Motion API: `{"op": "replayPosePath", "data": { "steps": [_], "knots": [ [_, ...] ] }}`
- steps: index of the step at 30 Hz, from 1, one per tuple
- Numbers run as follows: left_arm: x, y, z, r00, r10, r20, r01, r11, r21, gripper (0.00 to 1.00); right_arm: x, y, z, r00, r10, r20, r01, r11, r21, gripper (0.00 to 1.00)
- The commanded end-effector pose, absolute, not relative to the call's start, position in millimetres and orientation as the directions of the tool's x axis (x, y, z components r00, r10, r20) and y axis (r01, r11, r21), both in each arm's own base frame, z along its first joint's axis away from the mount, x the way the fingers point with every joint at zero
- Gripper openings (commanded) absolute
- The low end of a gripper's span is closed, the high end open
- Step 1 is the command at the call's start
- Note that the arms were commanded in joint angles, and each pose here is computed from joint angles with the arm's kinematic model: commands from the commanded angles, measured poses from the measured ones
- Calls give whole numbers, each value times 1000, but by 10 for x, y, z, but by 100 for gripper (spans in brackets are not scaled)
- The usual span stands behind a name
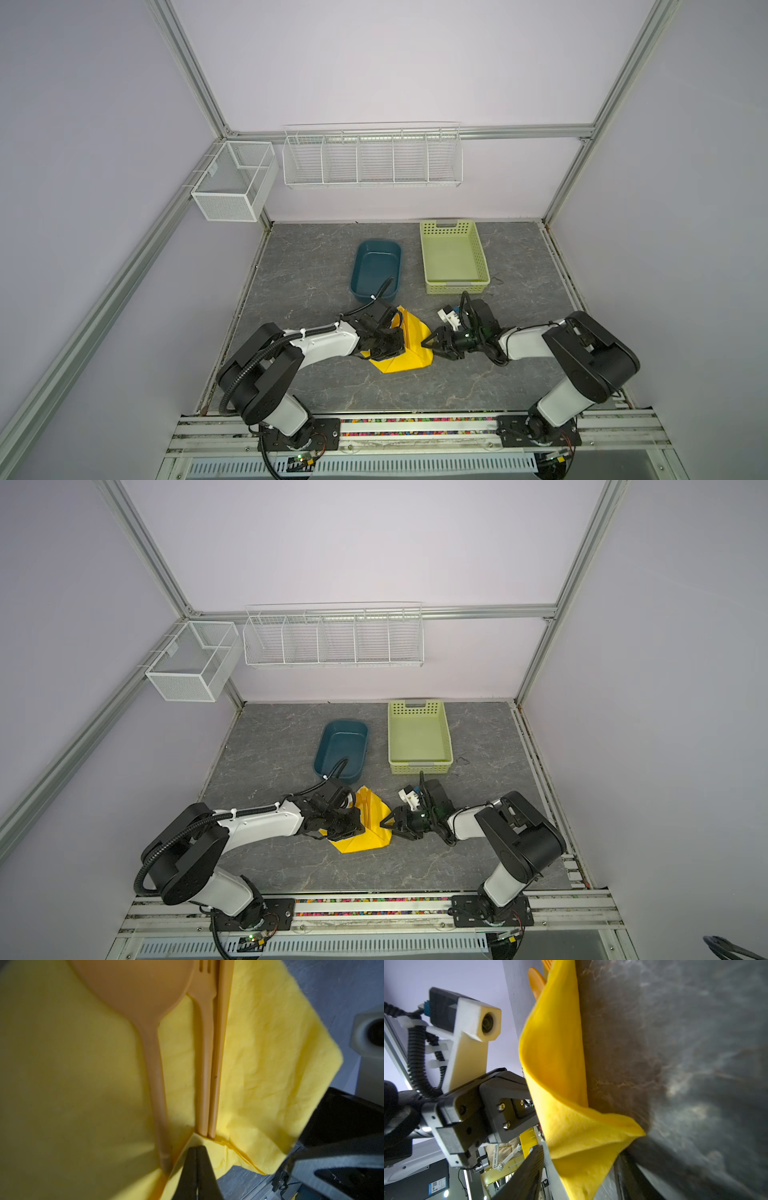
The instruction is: Place the utensils on the paper napkin and roll it up
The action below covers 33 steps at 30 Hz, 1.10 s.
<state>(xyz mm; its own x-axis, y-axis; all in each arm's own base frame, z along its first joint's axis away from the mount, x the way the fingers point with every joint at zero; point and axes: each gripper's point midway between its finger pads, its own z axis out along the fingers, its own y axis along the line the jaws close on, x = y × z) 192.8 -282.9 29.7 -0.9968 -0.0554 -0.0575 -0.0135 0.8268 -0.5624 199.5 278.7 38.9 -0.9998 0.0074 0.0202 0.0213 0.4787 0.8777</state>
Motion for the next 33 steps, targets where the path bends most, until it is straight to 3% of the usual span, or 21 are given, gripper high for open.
{"op": "replayPosePath", "data": {
  "steps": [1, 10, 19, 24, 33],
  "knots": [
    [1936, -2839, 284, -997, -64, -52, -24, 829, -558, 2, 1877, 2761, 369, -998, 6, 65, 60, 479, 876, 57],
    [1937, -2828, 287, -996, -65, -55, -24, 832, -554, 2, 1961, 2689, 471, -998, 55, 12, 38, 495, 868, 58],
    [1932, -2820, 286, -996, -66, -56, -24, 832, -554, 2, 2119, 2442, 570, -994, 86, -64, -2, 582, 813, 56],
    [1935, -2824, 292, -996, -67, -55, -25, 832, -555, 2, 2119, 2443, 595, -996, 62, -65, -16, 590, 807, 50],
    [1941, -2834, 287, -996, -65, -55, -24, 831, -555, 2, 2152, 2349, 607, -993, 47, -109, -51, 660, 750, 29]
  ]
}}
